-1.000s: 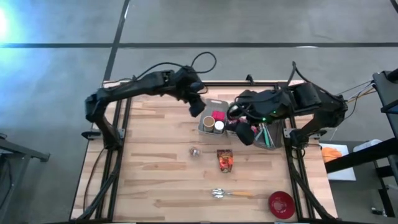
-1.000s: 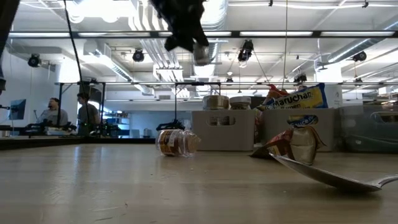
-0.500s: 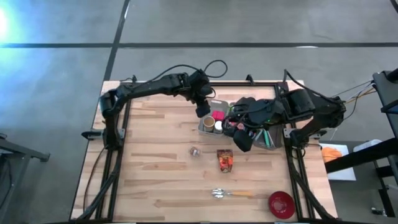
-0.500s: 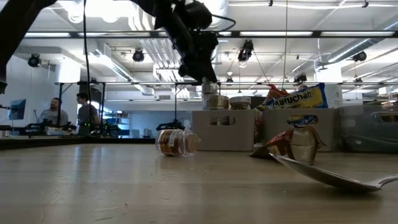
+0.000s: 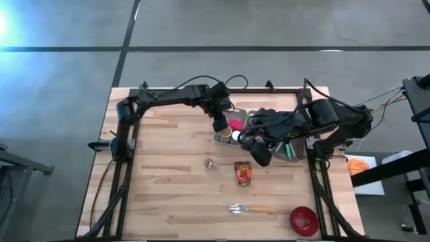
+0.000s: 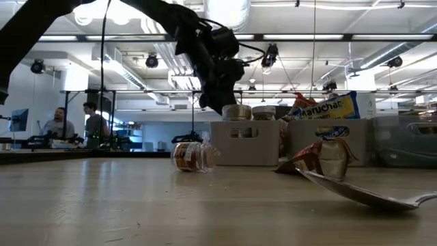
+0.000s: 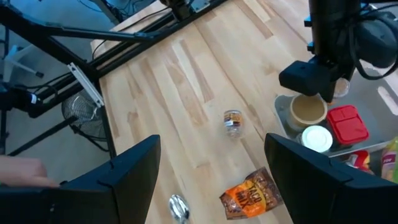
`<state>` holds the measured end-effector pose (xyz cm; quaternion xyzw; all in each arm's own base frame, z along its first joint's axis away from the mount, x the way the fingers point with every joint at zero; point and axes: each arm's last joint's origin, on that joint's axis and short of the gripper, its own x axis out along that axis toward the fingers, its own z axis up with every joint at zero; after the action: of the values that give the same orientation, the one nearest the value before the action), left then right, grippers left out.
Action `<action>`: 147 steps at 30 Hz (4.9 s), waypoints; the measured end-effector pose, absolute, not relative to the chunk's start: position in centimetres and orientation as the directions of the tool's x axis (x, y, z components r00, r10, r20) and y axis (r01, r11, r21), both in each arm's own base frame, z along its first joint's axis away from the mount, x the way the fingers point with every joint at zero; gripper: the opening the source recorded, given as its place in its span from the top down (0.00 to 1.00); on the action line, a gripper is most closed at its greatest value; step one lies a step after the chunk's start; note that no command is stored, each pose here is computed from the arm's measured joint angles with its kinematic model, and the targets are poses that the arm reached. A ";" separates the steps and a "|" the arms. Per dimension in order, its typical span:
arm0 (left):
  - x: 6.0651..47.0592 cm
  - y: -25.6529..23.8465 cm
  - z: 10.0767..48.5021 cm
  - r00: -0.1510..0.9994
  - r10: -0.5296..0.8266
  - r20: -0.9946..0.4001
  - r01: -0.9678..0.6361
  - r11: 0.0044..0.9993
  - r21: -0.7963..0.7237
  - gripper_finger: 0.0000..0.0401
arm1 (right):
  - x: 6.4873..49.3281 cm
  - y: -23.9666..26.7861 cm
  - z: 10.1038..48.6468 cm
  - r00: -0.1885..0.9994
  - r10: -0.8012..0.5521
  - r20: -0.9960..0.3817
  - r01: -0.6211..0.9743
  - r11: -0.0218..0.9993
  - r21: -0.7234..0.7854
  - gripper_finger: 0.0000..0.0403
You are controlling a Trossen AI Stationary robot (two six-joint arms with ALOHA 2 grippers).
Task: Pick & Place Food Item
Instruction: Put the bottom brown seasoning bottle into the left gray bin, then put the brown seasoning bottle into the left gray bin
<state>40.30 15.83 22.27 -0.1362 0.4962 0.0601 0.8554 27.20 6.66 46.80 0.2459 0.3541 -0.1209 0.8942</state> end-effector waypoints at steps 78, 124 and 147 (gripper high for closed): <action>37.9 14.8 19.4 0.457 -0.035 -0.889 -0.169 0.978 -0.125 0.12 | 27.2 7.1 46.6 0.715 -0.030 -0.699 0.372 0.862 0.343 0.30; 34.4 -1.3 17.1 0.439 -0.108 -0.892 0.353 0.934 0.061 0.30 | 26.6 8.8 46.3 0.762 -0.131 -0.634 0.379 0.884 0.273 0.30; 32.8 -2.6 13.4 0.483 -0.080 -0.872 0.354 0.929 0.110 0.32 | 26.5 8.9 46.6 0.781 -0.121 -0.613 0.390 0.862 0.325 0.30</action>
<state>32.79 -2.59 13.44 0.1389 0.4922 -0.1277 0.8498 26.53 8.86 46.59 0.2232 0.3005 -0.1394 0.9168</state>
